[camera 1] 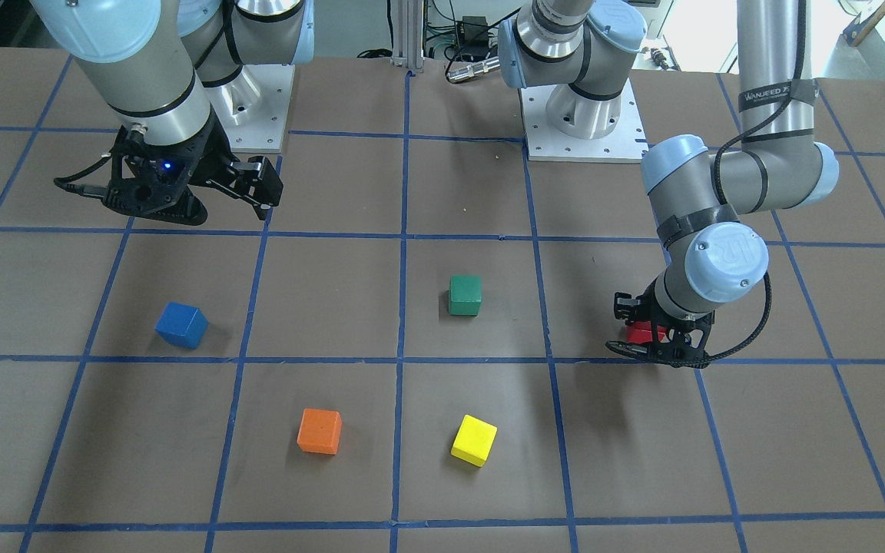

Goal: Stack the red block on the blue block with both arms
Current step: 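Carry the red cube with the left gripper toward the table center and lower it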

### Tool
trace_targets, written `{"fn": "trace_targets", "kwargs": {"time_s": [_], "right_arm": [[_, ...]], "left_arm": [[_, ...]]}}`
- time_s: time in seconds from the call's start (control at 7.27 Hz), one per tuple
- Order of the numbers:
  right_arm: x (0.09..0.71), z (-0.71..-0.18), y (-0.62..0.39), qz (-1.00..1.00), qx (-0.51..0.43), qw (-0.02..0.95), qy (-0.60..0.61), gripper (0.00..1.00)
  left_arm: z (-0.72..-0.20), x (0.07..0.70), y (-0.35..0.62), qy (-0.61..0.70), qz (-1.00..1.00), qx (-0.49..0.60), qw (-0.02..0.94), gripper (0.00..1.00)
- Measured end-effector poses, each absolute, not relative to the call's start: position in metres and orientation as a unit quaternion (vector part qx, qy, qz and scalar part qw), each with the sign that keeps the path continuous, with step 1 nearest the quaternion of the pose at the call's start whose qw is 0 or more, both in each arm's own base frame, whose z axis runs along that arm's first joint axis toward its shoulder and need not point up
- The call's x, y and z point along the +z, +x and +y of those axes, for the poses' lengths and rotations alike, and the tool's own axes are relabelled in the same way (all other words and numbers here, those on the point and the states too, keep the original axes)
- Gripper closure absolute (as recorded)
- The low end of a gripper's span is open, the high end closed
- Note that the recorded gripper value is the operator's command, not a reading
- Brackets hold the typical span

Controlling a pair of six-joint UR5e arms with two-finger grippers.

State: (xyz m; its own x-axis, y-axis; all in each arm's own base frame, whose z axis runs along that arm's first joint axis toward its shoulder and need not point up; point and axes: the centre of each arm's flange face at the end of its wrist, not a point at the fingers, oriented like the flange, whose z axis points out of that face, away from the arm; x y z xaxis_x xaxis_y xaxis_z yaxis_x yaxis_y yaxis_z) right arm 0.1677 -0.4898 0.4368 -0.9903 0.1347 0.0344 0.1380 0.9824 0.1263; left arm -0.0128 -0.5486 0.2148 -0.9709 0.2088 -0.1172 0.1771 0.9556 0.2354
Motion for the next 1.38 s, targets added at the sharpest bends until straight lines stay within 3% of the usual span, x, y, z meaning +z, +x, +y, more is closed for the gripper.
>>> {"fn": "trace_targets", "kwargs": {"time_s": [0.69, 1.38], "right_arm": [[0.436, -0.49, 0.168, -0.996, -0.064, 0.013, -0.068, 0.0], [0.437, -0.492, 0.158, -0.997, -0.059, 0.033, -0.042, 0.0]], "left_arm": [[-0.6, 0.312, -0.105, 0.086, 0.991, 0.098, 0.038, 1.0], [-0.573, 0.304, -0.252, 0.027, 0.994, 0.099, -0.03, 1.0]]}}
